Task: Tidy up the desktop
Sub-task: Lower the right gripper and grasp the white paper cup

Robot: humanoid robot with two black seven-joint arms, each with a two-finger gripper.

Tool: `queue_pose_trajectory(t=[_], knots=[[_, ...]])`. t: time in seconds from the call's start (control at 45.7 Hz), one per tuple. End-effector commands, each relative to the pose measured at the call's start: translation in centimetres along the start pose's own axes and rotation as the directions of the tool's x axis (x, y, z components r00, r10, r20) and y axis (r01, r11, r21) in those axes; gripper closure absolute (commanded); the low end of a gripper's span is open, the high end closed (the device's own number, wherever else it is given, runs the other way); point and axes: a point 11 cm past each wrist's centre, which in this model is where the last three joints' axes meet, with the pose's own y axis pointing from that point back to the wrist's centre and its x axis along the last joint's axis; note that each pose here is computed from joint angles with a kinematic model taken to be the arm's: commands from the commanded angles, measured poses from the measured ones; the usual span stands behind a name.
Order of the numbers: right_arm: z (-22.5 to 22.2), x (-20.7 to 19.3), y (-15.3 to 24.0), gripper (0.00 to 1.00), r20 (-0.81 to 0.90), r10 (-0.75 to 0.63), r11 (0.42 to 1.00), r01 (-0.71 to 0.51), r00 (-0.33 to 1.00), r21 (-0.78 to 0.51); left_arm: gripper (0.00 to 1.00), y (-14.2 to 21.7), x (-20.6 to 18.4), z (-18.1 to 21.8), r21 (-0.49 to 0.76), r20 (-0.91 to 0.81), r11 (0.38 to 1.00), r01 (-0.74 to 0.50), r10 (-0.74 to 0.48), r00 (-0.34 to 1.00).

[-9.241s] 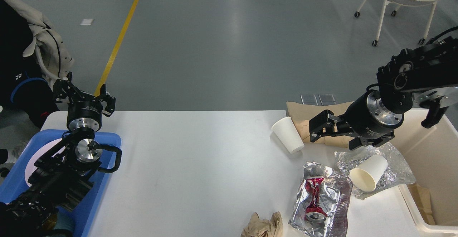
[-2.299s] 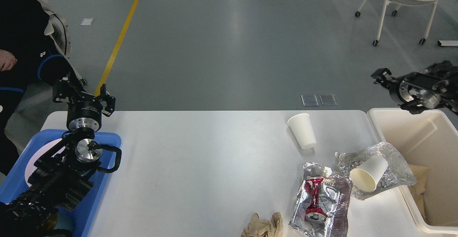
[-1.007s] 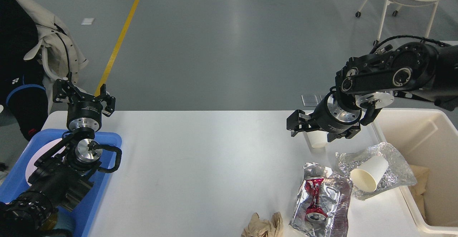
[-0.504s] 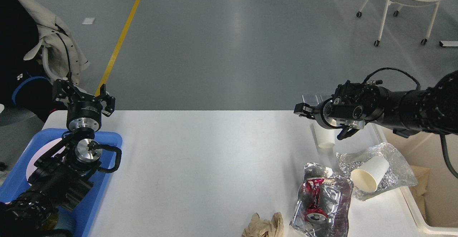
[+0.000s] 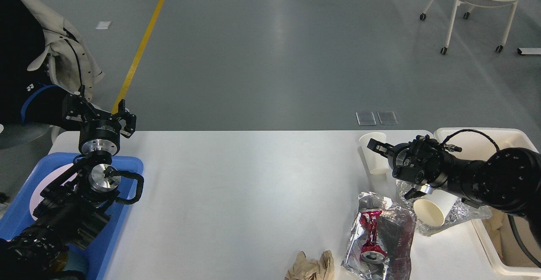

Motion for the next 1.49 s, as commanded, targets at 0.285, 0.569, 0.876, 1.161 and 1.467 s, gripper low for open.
queue_pose_trajectory(t=[0.285,0.569,0.876,1.161,1.467], knots=[[-2.8,-3.4,-0.5,0.01,-0.036,0.03,0.993,-0.025,0.999,0.112,0.02,0.0,0.0,0.0,0.0,0.0,1.0,0.0,0.0,1.0],[-2.0,-3.4,-1.0,0.02,-0.118,0.066,0.991,-0.052,0.991,0.12,0.02,0.0,0.0,0.0,-0.001,0.0,1.0,0.0,0.0,1.0],[-3.4,-6.3,-0.9,0.02,-0.105,0.035,0.986,-0.017,0.994,0.164,0.02,0.0,0.0,0.0,0.0,0.0,1.0,0.0,0.0,1.0],[-3.3,-6.2,-1.1,0.08,-0.093,0.046,0.985,-0.03,0.995,0.168,0.02,0.0,0.0,0.0,0.0,0.0,1.0,0.0,0.0,1.0],[-2.9,-6.2,-1.3,0.34,-0.099,0.054,0.986,-0.037,0.994,0.163,0.02,0.0,0.0,0.0,0.0,0.0,1.0,0.0,0.0,1.0]])
